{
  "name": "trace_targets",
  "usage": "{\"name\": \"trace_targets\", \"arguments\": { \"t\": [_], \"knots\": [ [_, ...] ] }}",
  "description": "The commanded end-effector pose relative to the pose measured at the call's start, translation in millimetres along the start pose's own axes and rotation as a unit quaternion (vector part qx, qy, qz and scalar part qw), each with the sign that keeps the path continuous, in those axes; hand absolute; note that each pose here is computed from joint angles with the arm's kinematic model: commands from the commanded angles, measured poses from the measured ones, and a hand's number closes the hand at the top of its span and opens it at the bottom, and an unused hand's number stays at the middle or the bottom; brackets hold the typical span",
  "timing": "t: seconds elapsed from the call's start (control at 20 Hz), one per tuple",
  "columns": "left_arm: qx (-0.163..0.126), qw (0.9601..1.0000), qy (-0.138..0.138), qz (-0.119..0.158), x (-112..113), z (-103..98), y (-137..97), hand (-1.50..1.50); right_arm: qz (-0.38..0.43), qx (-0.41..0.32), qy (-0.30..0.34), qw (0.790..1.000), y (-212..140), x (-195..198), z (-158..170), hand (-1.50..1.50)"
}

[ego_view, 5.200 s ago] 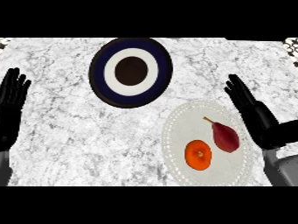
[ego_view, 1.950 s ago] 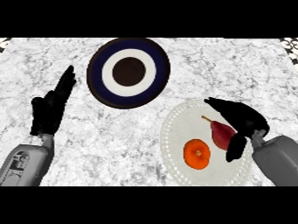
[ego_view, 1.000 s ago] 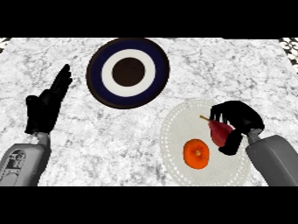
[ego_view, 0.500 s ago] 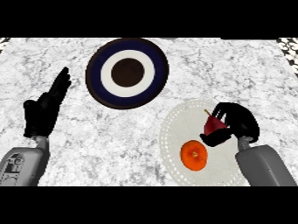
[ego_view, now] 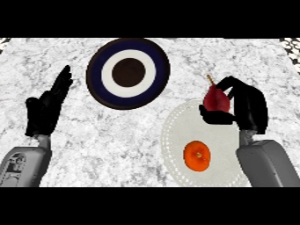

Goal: Pick the pear from the placemat and place it in the plate

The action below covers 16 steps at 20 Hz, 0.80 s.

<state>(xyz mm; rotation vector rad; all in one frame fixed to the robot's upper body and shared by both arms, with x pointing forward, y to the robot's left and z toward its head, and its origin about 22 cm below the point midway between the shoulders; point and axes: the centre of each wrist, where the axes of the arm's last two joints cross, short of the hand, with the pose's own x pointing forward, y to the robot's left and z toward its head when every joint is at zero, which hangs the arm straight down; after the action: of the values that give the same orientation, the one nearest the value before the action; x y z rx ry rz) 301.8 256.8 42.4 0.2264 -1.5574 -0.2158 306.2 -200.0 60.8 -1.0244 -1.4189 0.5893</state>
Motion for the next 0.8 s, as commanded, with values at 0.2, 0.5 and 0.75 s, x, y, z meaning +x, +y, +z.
{"name": "trace_targets", "arguments": {
  "t": [0.2,0.5,0.75],
  "knots": [
    [-0.010,0.9999,0.004,0.007,1,10,-21,0.00,-0.072,-0.041,-0.114,0.990,-15,65,-17,1.50],
    [-0.015,0.9999,-0.004,-0.003,-8,1,-7,0.00,-0.107,0.017,-0.106,0.988,-7,127,-37,1.50],
    [-0.021,0.9997,-0.008,0.007,-4,-3,-24,0.00,-0.124,0.031,-0.110,0.986,14,162,-59,1.50]
  ]
}}
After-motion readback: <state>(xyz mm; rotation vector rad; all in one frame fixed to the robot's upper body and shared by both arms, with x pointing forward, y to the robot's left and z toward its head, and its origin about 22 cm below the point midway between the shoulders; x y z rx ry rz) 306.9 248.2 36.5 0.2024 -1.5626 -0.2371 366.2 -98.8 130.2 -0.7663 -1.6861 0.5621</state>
